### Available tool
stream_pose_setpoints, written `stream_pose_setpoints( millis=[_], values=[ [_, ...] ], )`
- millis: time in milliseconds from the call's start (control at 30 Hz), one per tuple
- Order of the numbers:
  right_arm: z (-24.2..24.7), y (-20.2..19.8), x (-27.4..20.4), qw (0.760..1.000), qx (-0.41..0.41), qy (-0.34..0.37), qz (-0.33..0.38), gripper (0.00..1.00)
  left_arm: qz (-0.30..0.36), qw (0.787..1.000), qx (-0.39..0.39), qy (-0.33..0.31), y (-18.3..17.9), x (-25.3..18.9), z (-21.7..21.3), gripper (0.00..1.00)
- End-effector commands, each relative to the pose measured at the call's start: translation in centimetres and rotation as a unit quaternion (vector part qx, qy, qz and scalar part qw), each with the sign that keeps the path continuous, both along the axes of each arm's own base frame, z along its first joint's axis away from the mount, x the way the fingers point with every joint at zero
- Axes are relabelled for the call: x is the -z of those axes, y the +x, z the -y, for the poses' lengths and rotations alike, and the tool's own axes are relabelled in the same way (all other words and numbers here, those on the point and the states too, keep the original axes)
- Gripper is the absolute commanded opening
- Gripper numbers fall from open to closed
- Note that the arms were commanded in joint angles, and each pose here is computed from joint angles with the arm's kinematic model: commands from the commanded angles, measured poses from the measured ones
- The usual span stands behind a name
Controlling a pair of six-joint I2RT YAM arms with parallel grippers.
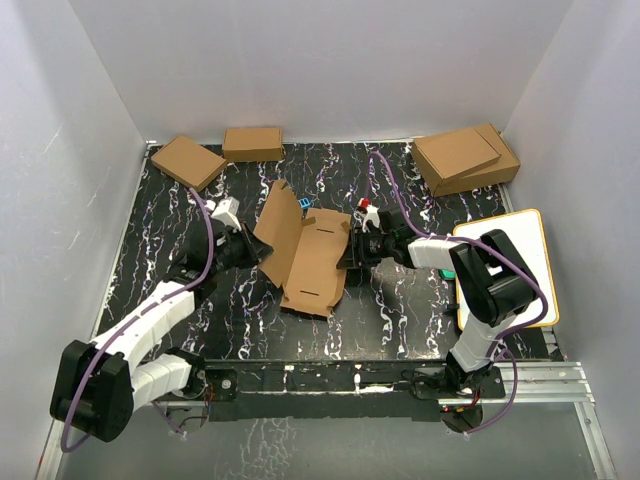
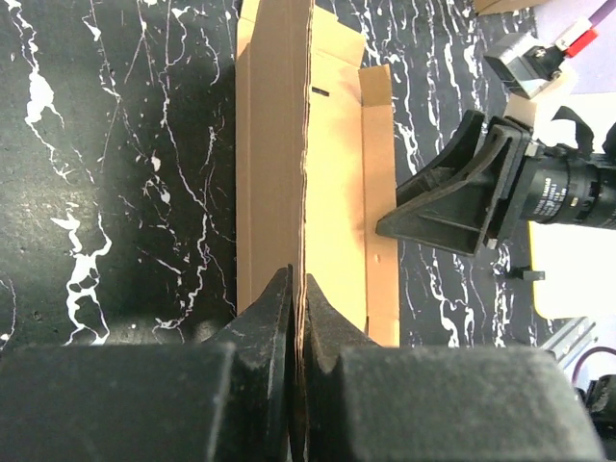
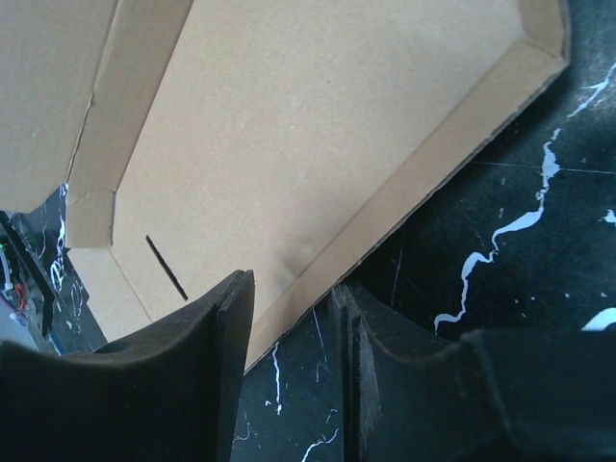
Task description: Fold the paper box
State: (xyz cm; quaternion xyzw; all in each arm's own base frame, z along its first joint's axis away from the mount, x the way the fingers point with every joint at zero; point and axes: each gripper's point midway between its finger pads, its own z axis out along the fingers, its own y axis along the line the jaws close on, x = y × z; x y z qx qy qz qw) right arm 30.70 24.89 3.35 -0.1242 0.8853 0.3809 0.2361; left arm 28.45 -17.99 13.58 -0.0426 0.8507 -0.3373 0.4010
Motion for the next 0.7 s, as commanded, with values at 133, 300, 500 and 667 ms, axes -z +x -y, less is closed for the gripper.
stream_pose_setpoints(
  millis=[133, 300, 500, 667],
  values=[
    [-2.2, 0.2, -4.5, 0.995, -0.055, 0.062, 0.054, 0.47, -0.001, 0.999, 0.010, 0.043, 0.4, -0.2, 0.2, 0.00],
    [-2.1, 0.1, -4.7, 0.994, -0.061, 0.072, 0.050, 0.48, -0.004, 0.999, 0.017, 0.049, 0.3, 0.0, 0.3, 0.00],
    [-2.2, -0.4, -4.9, 0.993, -0.070, 0.090, 0.043, 0.45, -0.004, 0.998, 0.030, 0.050, 0.2, 0.1, 0.6, 0.00],
    [-2.5, -0.9, -5.1, 0.989, -0.093, 0.101, 0.046, 0.45, -0.006, 0.998, 0.040, 0.053, 0.2, 0.3, 0.8, 0.00]
  ],
)
